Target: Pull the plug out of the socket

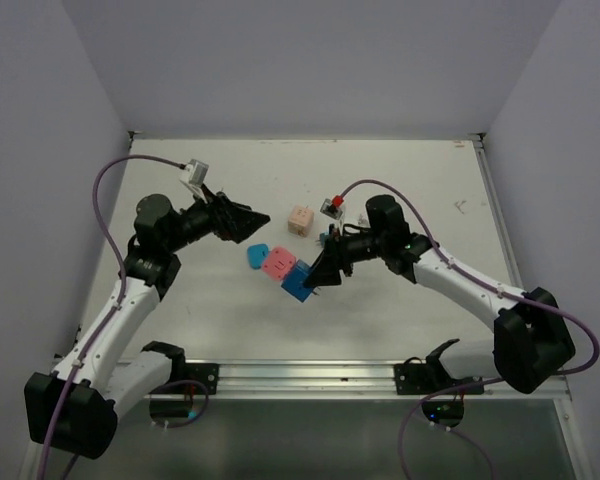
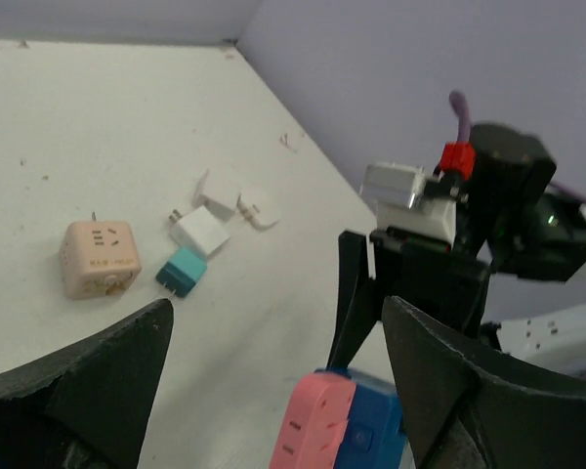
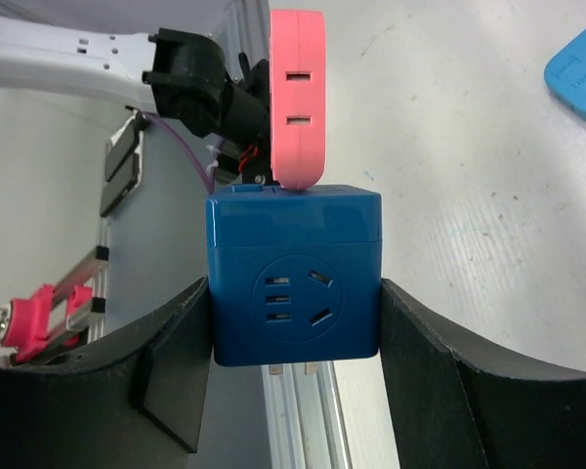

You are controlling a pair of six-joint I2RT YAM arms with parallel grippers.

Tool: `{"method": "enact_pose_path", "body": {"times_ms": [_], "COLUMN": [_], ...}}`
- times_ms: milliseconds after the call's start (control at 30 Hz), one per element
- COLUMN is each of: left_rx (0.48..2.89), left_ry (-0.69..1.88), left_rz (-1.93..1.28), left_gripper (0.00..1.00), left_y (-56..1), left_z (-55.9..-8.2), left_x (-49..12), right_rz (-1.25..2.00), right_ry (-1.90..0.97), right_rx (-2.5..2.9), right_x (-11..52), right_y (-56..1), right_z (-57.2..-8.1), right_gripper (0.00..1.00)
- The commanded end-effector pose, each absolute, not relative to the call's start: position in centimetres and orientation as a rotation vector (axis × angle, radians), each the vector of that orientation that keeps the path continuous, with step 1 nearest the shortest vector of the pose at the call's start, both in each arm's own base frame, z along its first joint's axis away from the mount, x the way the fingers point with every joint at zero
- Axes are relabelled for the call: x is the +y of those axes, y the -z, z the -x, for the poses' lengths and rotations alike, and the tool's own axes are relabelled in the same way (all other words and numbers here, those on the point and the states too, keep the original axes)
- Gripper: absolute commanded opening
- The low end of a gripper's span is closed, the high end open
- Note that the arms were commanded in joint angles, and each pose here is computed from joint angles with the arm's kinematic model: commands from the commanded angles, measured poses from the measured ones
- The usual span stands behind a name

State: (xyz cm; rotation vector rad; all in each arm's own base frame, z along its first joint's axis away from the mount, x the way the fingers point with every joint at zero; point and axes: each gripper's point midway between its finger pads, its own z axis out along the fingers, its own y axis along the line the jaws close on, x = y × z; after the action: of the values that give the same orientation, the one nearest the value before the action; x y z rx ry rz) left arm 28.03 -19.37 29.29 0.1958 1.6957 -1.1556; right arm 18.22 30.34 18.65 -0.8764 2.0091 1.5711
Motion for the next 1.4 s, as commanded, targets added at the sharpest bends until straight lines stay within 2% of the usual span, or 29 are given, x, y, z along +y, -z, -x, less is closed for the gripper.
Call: {"method": "enact_pose_path", "body": {"times_ms": [0, 133, 433, 633, 733, 867, 933, 1033, 1067, 1167, 1367], "left_rx": [1.803, 1.79, 1.766, 1.808, 1.796, 1.776, 1.767, 1.766, 1.768, 1.772, 1.752], "left_ry": [1.18, 1.272, 1.349, 1.345, 1.343, 1.353, 1.367, 1.379, 1.381, 1.376, 1.335], "left_rz": [-0.495, -0.68, -0.809, -0.877, -0.897, -0.914, -0.925, -0.927, -0.928, -0.922, -0.891], "left_gripper": [0.92, 0.92, 0.88, 0.8, 0.73, 0.54, 0.49, 0.33, 0.22, 0.0, 0.0], "left_y": [-27.2, -26.5, -25.4, -23.9, -24.0, -24.6, -24.9, -24.9, -24.8, -24.8, -25.8], "left_z": [-25.2, -22.8, -21.0, -20.3, -20.2, -20.1, -20.0, -19.9, -19.8, -19.9, -20.7], "left_x": [-20.4, -21.1, -22.4, -23.7, -24.0, -24.1, -24.2, -24.3, -24.3, -24.3, -24.1], "right_rz": [1.055, 1.123, 1.18, 1.21, 1.219, 1.244, 1.258, 1.266, 1.266, 1.269, 1.285], "right_ry": [-1.583, -1.574, -1.578, -1.574, -1.569, -1.56, -1.554, -1.527, -1.519, -1.485, -1.414], "right_rx": [2.065, 2.016, 1.943, 1.936, 1.928, 1.925, 1.926, 1.932, 1.935, 1.942, 1.953], "right_x": [28.7, 28.6, 29.4, 29.7, 29.8, 29.7, 29.7, 29.7, 29.7, 29.5, 28.8], "right_y": [-18.9, -20.5, -23.0, -23.6, -23.7, -23.7, -23.6, -23.6, -23.6, -23.1, -21.8], "right_z": [-16.1, -16.6, -17.7, -18.3, -18.5, -18.6, -18.7, -18.9, -19.1, -19.2, -19.2], "right_gripper": [0.0, 0.0, 0.0, 0.0, 0.0, 0.0, 0.0, 0.0, 0.0, 0.0, 0.0]}}
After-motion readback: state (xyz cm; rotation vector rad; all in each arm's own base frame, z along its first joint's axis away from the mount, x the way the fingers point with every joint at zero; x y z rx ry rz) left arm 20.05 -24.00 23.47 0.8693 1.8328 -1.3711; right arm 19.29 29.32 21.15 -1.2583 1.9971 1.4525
